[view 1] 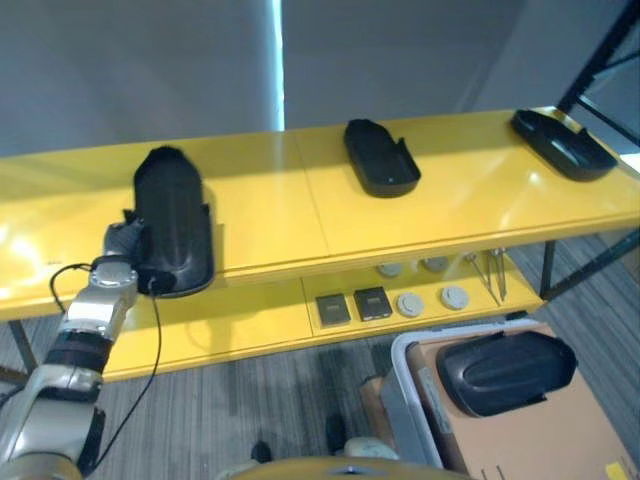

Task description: Move parts from the plastic box to the shelf.

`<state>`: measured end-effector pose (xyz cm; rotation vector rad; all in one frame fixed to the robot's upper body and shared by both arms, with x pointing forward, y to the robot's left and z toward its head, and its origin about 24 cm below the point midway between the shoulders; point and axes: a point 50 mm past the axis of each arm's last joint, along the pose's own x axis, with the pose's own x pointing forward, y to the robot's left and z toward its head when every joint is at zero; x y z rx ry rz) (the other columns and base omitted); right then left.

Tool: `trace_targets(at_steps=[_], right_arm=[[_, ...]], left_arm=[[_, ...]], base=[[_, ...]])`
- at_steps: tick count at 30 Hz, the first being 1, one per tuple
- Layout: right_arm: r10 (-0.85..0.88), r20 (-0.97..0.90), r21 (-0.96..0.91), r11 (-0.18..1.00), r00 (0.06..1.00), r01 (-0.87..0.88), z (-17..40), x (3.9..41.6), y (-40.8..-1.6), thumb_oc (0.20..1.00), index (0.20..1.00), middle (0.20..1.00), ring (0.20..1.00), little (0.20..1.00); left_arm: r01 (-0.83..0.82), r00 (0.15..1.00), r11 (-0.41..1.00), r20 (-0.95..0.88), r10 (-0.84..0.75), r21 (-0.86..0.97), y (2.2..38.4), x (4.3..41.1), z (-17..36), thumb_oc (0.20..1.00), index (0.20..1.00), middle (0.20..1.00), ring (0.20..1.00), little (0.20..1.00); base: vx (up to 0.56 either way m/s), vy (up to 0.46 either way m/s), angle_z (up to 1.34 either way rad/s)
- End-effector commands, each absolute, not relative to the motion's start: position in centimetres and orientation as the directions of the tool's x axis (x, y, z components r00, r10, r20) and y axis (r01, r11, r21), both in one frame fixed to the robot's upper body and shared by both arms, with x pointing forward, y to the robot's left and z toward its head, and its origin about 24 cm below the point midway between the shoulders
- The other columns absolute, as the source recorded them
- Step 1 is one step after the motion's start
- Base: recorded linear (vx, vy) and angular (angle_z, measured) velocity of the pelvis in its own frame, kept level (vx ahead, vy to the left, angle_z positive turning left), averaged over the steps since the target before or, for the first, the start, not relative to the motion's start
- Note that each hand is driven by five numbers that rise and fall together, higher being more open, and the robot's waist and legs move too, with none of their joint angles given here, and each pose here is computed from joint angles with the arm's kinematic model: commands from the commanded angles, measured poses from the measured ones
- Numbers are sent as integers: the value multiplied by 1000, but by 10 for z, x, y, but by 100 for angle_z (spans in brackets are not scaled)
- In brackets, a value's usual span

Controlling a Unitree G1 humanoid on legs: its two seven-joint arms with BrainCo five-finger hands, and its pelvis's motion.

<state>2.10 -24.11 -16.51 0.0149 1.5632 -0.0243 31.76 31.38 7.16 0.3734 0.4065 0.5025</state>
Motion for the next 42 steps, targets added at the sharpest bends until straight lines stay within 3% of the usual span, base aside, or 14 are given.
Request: trace_targets(at_steps=[1, 13, 21, 29, 30, 31, 32, 42], right_arm=[[-55, -996, -51, 997, -76, -60, -159, 3, -264, 1000, 1000, 1000, 1000, 1000], [-61, -996, -53, 993, -68, -105, -156, 1, -275, 1000, 1000, 1000, 1000, 1000], [-56, -995, -48, 994, -82, -98, -155, -7, -277, 1000, 1000, 1000, 1000, 1000], [-53, -995, -46, 996, -82, -80, -155, -11, -278, 1000, 1000, 1000, 1000, 1000], [-57, -995, -51, 995, -79, -82, -155, -10, -279, 1000, 1000, 1000, 1000, 1000], [-61, -995, -54, 995, -77, -81, -155, -10, -280, 1000, 1000, 1000, 1000, 1000], [-63, -995, -57, 995, -76, -79, -154, -10, -281, 1000, 1000, 1000, 1000, 1000], [-72, -993, -64, 995, -92, -82, -153, -17, -285, 1000, 1000, 1000, 1000, 1000]], left_arm=[[-448, 847, 778, -70, 527, 441, 306, 343, 130, 200, 200, 200, 200, 200], [-518, 759, 650, -53, 649, 556, 329, 357, 155, 200, 200, 200, 200, 200], [-554, 634, 501, -53, 771, 665, 367, 343, 163, 200, 200, 200, 200, 200], [-572, 599, 470, -50, 799, 672, 381, 333, 156, 200, 200, 200, 200, 200], [-575, 601, 469, -43, 798, 671, 381, 333, 158, 269, 269, 269, 269, 269], [-576, 603, 469, -38, 797, 669, 380, 334, 158, 595, 595, 595, 595, 595], [-575, 607, 469, -35, 794, 671, 379, 334, 158, 1000, 1000, 1000, 1000, 1000], [-573, 661, 511, -7, 751, 640, 362, 347, 163, 1000, 1000, 1000, 1000, 1000]], base=[[11, 68, -20], [33, 10, -11], [73, -18, -10], [22, 3, 0], [0, 0, 0], [0, 0, 0], [0, 0, 0], [8, 5, -3]])
